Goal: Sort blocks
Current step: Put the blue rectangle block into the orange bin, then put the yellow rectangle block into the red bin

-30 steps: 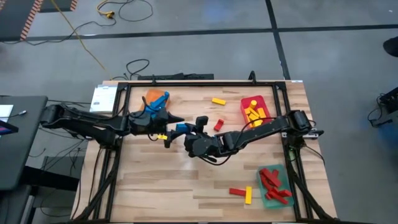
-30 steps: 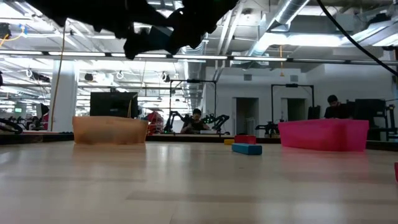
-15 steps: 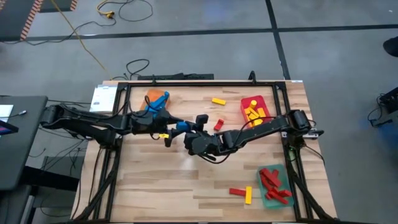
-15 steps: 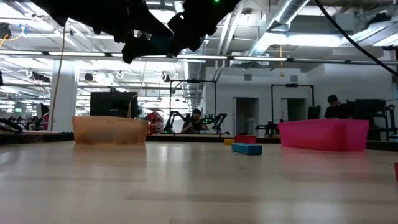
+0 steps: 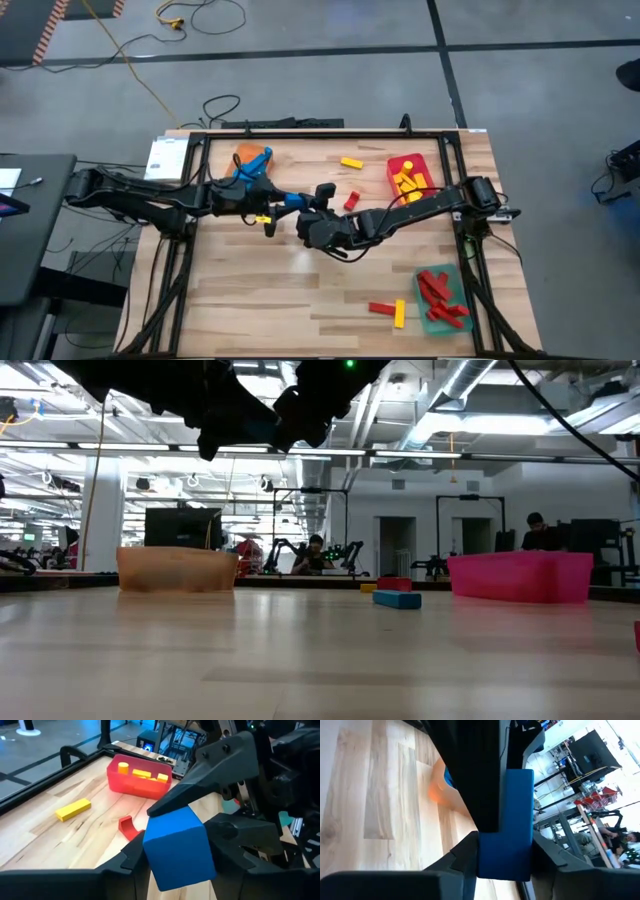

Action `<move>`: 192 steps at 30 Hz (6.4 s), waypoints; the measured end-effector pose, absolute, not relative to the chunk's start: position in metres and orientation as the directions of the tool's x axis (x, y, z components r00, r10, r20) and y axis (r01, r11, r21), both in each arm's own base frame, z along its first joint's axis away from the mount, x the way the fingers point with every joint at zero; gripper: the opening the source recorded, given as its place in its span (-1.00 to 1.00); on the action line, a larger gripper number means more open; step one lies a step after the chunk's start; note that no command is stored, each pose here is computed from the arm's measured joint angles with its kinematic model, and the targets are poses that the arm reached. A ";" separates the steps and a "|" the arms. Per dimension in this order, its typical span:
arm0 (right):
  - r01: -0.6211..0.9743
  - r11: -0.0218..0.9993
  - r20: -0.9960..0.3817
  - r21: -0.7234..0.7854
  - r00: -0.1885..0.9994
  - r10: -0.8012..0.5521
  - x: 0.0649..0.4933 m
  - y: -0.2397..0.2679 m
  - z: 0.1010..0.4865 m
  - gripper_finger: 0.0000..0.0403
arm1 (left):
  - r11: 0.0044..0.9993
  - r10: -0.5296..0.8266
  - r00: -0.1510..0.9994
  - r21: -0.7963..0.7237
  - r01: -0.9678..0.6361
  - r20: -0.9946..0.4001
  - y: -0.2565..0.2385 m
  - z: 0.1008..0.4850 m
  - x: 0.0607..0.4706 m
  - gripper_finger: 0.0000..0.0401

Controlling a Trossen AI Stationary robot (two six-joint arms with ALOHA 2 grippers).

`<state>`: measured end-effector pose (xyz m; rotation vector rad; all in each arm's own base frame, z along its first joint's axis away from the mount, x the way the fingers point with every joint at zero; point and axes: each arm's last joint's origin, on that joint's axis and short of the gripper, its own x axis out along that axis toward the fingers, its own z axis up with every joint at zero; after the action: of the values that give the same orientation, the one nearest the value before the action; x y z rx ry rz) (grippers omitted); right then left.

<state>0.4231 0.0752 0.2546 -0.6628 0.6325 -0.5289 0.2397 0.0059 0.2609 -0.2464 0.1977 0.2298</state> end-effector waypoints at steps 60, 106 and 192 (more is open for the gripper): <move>0.513 0.799 -0.865 -0.313 0.193 -0.463 0.355 0.000 0.198 0.23 | 0.742 0.522 0.341 0.219 -0.634 -0.781 0.117 0.213 0.152 0.21; 0.515 0.857 -0.916 -0.030 0.330 -0.230 0.324 -0.185 0.193 0.03 | 0.992 0.065 0.819 -0.055 -0.117 -0.570 0.020 0.235 0.212 0.22; 0.551 0.833 -0.958 0.050 0.263 -0.116 0.313 -0.154 0.196 -0.44 | 0.995 -0.102 0.800 -0.062 0.080 -0.591 -0.021 0.203 0.250 0.22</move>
<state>0.3134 -0.1535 0.1961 0.4158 1.2299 -0.4688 0.2502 -0.0209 0.2028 -0.0346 0.6359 -0.0975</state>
